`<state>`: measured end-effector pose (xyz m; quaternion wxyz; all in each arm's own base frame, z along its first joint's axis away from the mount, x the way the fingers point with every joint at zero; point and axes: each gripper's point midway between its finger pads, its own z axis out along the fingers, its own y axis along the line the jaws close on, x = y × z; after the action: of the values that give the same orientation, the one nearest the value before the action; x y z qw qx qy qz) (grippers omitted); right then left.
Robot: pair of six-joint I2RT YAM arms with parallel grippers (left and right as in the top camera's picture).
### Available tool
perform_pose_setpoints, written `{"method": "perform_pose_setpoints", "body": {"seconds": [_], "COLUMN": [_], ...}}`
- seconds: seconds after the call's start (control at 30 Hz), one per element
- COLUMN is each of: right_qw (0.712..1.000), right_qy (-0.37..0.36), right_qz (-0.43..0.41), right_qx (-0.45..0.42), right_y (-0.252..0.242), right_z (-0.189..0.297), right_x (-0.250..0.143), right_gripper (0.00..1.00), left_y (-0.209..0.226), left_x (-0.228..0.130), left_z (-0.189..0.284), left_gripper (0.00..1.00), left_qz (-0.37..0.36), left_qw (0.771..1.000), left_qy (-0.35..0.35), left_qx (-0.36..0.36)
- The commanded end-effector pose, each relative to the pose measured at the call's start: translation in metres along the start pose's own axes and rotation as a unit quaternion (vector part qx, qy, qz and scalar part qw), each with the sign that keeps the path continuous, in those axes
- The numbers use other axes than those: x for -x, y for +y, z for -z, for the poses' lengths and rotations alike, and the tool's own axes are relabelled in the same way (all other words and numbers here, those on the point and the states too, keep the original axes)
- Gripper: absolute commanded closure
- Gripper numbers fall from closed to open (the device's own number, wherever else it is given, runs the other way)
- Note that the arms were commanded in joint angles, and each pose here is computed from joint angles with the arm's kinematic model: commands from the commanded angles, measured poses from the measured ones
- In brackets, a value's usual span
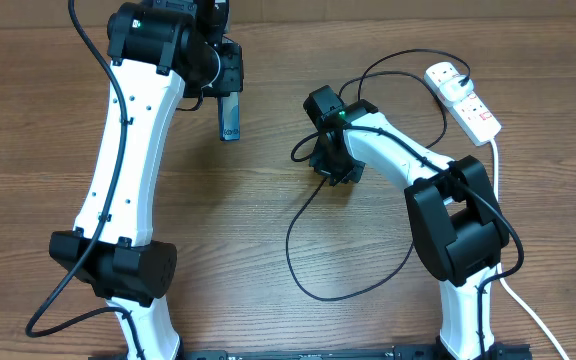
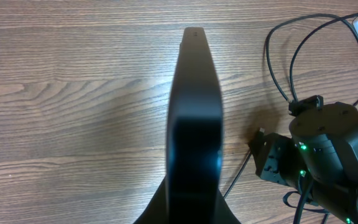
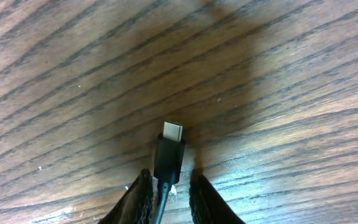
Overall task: Plug charger to phone and switch on socket
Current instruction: 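Raise the phone with the left gripper, right gripper near the cable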
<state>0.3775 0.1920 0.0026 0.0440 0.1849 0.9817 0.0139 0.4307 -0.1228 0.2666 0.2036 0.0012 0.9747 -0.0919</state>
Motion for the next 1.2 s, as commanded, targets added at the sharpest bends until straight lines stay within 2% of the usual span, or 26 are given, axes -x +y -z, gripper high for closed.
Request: {"method": "perform_pose_setpoints", "body": {"seconds": [0.0, 0.2, 0.4, 0.5, 0.6, 0.73, 0.83, 0.97, 1.03, 1.17], "right_qw": [1.000, 1.000, 1.000, 0.999, 0.995, 0.987, 0.979, 0.955, 0.935, 0.856], "right_qy": [0.005, 0.006, 0.010, 0.001, -0.003, -0.024, -0.045, -0.034, -0.019, 0.012], "right_qz": [-0.003, -0.003, 0.020, 0.024, 0.060, 0.094, 0.124, 0.197, 0.239, 0.343], "right_qx": [-0.017, -0.017, 0.013, 0.033, 0.080, 0.132, 0.157, 0.217, 0.262, 0.385], "right_y": [-0.008, -0.008, 0.007, 0.014, 0.024, 0.025, 0.017, 0.013, 0.016, 0.029], "right_z": [-0.012, -0.013, 0.004, 0.034, 0.078, 0.140, 0.182, 0.227, 0.247, 0.295], "right_x": [0.000, -0.001, 0.006, 0.016, 0.018, 0.011, 0.001, -0.031, -0.051, -0.099], "right_gripper": [0.83, 0.96, 0.96, 0.96, 0.96, 0.96, 0.96, 0.96, 0.96, 0.96], "left_y": [0.000, 0.000, -0.011, -0.032, -0.061, -0.084, -0.091, -0.082, -0.078, -0.081], "left_x": [0.002, 0.003, 0.000, -0.006, -0.012, -0.009, 0.003, 0.019, 0.021, 0.020], "left_z": [0.005, 0.005, 0.005, 0.008, 0.017, 0.039, 0.062, 0.083, 0.091, 0.114], "left_gripper": [0.96, 0.96, 0.96, 0.96, 0.95, 0.96, 0.96, 0.96, 0.96, 0.96], "left_qz": [0.007, 0.007, 0.006, 0.003, -0.024, -0.028, -0.023, -0.018, -0.012, -0.012], "left_qw": [1.000, 1.000, 0.999, 0.995, 0.981, 0.951, 0.918, 0.890, 0.880, 0.843], "left_qy": [-0.008, -0.008, 0.000, 0.017, 0.034, 0.037, 0.023, -0.001, -0.003, 0.002], "left_qx": [0.001, 0.001, -0.031, -0.095, -0.187, -0.306, -0.395, -0.455, -0.475, -0.538]}}
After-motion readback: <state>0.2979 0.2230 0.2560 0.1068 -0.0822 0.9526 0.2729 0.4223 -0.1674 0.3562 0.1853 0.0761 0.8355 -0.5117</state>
